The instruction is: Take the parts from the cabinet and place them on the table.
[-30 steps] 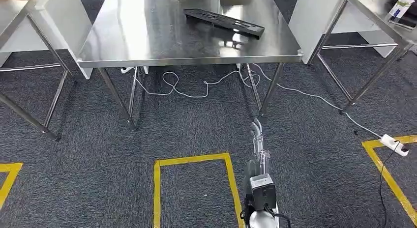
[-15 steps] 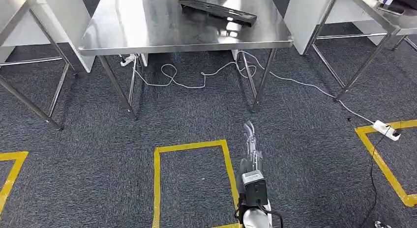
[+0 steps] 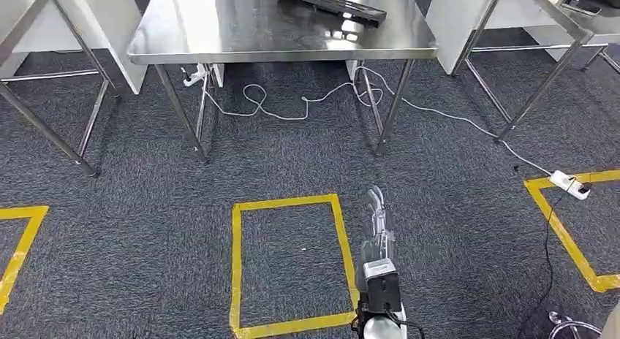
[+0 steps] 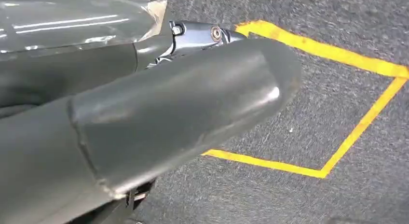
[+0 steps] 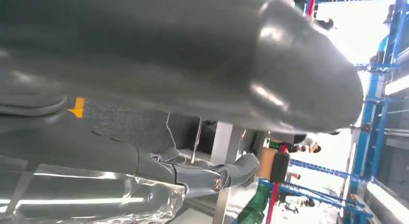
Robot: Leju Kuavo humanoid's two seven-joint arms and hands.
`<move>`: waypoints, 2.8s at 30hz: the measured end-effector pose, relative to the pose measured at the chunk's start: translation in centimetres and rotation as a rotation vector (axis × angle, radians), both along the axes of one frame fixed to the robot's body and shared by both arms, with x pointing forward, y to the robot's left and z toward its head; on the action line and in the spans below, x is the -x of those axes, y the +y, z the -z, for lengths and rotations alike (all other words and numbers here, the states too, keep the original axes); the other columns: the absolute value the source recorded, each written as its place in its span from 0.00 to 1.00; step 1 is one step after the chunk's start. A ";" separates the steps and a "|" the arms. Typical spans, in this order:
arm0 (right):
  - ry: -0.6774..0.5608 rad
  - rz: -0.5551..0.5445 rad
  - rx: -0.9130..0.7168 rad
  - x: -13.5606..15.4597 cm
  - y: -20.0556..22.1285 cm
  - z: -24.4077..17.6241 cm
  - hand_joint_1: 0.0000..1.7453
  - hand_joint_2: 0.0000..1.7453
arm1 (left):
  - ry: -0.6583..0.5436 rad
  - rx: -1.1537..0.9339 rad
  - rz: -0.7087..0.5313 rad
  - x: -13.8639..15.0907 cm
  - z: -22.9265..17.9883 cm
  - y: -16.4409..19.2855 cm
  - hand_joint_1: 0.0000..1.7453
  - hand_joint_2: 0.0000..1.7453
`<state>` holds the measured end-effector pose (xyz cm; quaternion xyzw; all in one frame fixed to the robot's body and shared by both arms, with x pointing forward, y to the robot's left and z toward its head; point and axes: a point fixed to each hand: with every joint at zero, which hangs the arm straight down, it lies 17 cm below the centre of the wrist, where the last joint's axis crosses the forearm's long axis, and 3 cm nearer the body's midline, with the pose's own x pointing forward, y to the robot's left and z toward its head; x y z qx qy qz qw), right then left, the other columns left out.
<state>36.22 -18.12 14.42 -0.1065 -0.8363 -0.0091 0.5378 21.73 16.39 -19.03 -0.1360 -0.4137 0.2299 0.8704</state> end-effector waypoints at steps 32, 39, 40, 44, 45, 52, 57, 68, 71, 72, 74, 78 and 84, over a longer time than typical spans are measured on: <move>0.058 0.056 0.008 1.7 -2.5 2.0 0.00 0.00 | 0.014 0.003 0.003 0.9 0.3 -0.1 0.00 0.00; 0.066 0.059 0.016 1.9 -2.8 2.4 0.00 0.00 | 0.016 0.012 0.004 1.2 0.3 -0.3 0.00 0.00; 0.064 0.059 0.016 1.9 -2.8 2.3 0.00 0.00 | 0.015 0.013 0.004 1.1 0.3 -0.4 0.00 0.00; 0.078 0.062 0.013 1.9 -2.9 2.6 0.00 0.00 | 0.017 0.016 0.005 1.2 0.3 -0.5 0.00 0.00; 0.087 0.067 0.009 1.7 -3.0 2.7 0.00 0.00 | 0.018 0.016 0.006 1.2 0.3 -0.5 0.00 0.00; 0.426 0.049 -0.060 -0.5 -3.1 14.2 0.00 0.00 | 0.041 0.018 0.039 1.5 0.6 -0.9 0.00 0.00; 0.864 0.083 -0.336 2.2 -5.0 27.2 0.00 0.00 | 0.044 0.027 0.077 1.3 0.6 -1.5 0.00 0.00; 1.434 0.279 -0.590 18.0 -6.5 39.4 0.00 0.00 | 0.050 0.048 0.106 0.9 0.3 -2.7 0.00 0.00; 1.584 0.289 -0.576 21.6 -5.9 40.7 0.00 0.00 | 0.045 0.049 0.112 0.7 0.2 -2.8 0.00 0.00; 1.621 0.289 -0.538 22.6 -6.0 41.0 0.00 0.00 | 0.043 0.051 0.112 0.6 0.1 -3.0 0.00 0.00; 1.675 0.284 -0.487 24.7 -5.8 41.5 0.00 0.00 | 0.039 0.051 0.113 0.4 0.0 -3.0 0.00 0.00; 1.716 0.287 -0.459 26.0 -5.7 41.8 0.00 0.00 | 0.035 0.051 0.112 0.2 -0.1 -3.0 0.00 0.00; 1.803 0.239 -0.334 27.6 -5.3 42.0 0.00 0.00 | 0.038 0.049 0.110 0.3 0.0 -2.9 0.00 0.00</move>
